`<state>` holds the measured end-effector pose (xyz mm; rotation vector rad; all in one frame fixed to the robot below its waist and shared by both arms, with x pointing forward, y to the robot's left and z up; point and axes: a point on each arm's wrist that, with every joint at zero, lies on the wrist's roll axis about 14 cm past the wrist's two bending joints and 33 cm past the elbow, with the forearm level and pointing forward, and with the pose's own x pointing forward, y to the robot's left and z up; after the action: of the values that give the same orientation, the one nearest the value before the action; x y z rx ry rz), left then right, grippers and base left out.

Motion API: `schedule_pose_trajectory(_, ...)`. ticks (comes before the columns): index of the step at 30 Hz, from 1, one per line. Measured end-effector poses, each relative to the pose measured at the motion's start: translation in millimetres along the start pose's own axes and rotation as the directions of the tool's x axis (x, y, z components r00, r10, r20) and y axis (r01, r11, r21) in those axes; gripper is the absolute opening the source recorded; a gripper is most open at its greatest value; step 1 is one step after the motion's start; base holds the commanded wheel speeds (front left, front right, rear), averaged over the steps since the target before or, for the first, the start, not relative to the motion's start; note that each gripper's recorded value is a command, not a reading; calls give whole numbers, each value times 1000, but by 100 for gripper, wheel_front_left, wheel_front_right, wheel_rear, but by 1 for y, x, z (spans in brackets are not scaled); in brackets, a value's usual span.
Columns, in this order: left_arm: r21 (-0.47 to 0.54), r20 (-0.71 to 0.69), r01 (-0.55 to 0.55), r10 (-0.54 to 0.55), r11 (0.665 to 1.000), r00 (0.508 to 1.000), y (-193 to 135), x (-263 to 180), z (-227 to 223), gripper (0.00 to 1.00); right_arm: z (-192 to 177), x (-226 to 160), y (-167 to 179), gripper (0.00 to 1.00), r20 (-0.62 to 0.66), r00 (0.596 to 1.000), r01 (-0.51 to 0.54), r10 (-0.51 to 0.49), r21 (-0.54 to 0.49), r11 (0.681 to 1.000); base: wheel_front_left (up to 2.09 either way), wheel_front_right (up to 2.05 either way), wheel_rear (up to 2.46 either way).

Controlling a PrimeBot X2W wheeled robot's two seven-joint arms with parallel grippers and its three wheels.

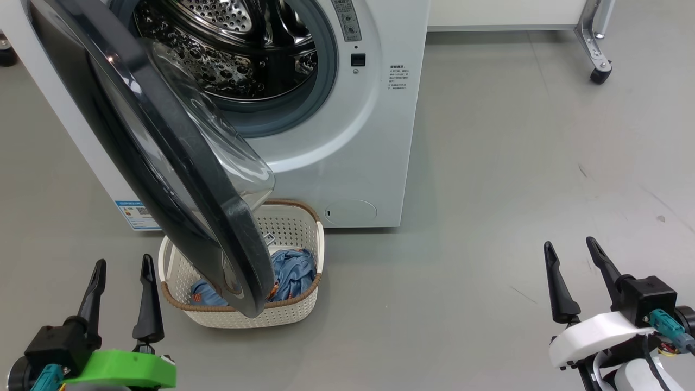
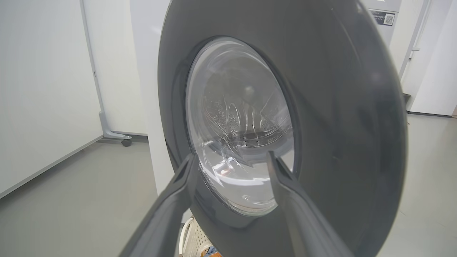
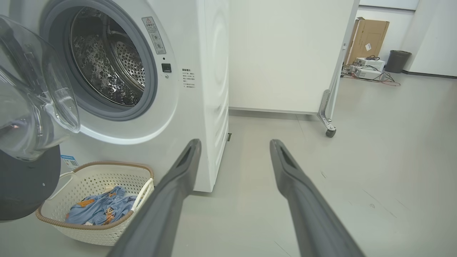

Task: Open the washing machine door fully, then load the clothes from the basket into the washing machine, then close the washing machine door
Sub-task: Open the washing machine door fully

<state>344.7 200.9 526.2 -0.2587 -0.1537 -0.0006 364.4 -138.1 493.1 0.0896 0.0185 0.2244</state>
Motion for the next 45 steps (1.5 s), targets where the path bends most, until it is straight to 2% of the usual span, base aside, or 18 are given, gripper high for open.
schedule_pose_trajectory(45, 10, -29, 13, -13, 1000, 999, -8, -4, -10, 100, 2, -8, 1, 100, 29, 999, 46, -45, -13, 999, 0, 0, 0)
